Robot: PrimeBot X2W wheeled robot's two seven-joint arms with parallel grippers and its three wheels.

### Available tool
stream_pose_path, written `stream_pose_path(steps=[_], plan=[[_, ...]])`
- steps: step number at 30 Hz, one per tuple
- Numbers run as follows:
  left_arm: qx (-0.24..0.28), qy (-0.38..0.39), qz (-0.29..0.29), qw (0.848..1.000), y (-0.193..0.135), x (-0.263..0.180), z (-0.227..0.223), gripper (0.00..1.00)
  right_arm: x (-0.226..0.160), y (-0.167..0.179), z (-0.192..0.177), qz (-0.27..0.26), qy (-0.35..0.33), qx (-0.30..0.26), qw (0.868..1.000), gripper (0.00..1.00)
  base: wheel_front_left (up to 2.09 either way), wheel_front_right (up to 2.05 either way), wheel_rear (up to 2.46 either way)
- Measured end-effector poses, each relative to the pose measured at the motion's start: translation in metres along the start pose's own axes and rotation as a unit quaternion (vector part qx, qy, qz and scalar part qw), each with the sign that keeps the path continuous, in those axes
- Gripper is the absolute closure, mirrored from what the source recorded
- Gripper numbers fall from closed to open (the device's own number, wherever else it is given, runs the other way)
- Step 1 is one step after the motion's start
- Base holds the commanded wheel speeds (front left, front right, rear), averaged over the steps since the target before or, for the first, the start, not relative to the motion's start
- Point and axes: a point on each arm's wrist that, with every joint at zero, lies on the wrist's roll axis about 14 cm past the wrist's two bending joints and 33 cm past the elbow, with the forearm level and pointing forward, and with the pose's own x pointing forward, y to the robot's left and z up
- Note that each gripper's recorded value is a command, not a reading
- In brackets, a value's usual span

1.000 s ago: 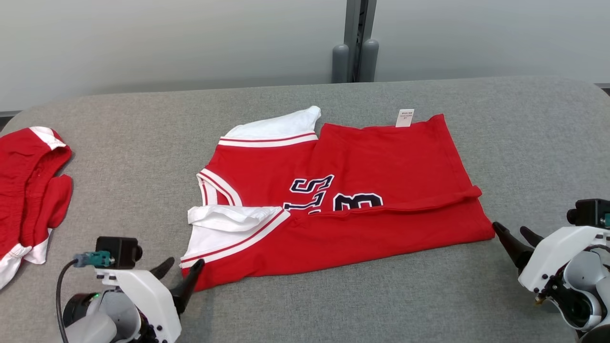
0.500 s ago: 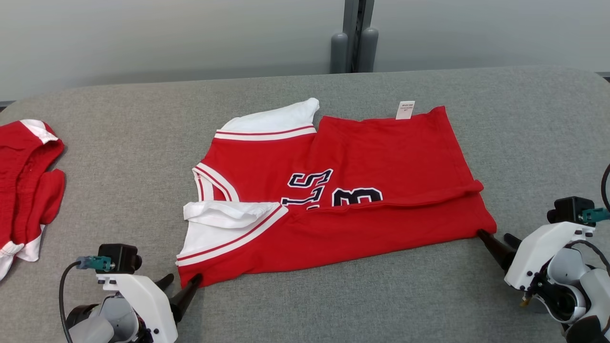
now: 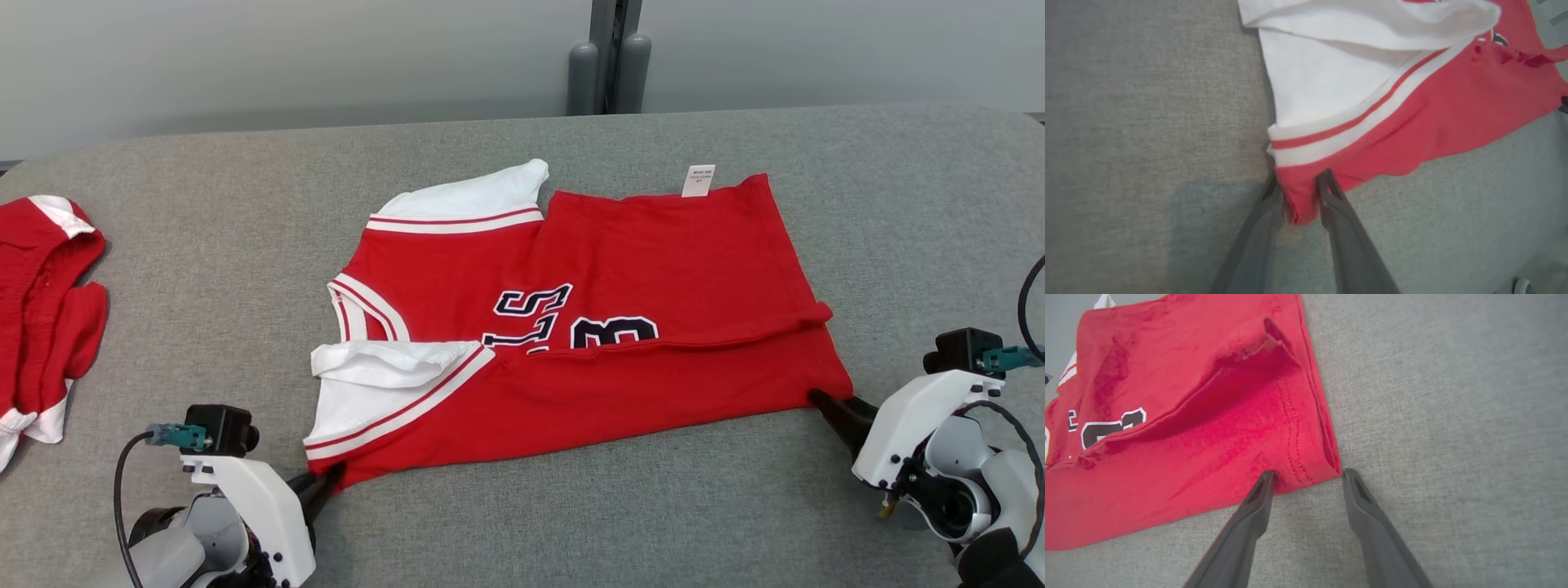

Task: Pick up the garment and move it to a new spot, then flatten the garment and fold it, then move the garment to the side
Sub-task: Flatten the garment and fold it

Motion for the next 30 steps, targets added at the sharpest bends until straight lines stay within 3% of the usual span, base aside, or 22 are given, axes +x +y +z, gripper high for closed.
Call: stream_pose_path(steps=[1,2,14,30], plan=[[0.0,0.002,-0.002,1.0,-0.001,0.0,-0.001,1.0,0.0,0.001,-0.001,0.001,0.001,0.001,1.0,0.84,0.0,0.0,0.0],[0.0,0.003,-0.004,1.0,-0.002,0.0,-0.002,1.0,0.001,0.002,-0.001,0.003,0.002,0.001,1.0,1.0,0.0,0.0,0.0],[0.027,-0.025,-0.007,0.999,-0.01,-0.014,0.011,1.0,-0.016,0.011,0.002,0.024,-0.017,0.001,1.0,1.0,0.0,0.0,0.0],[0.068,0.02,-0.004,0.998,-0.023,-0.071,-0.016,1.0,-0.065,0.002,-0.019,0.042,-0.015,-0.007,0.999,1.0,0.0,0.0,0.0]])
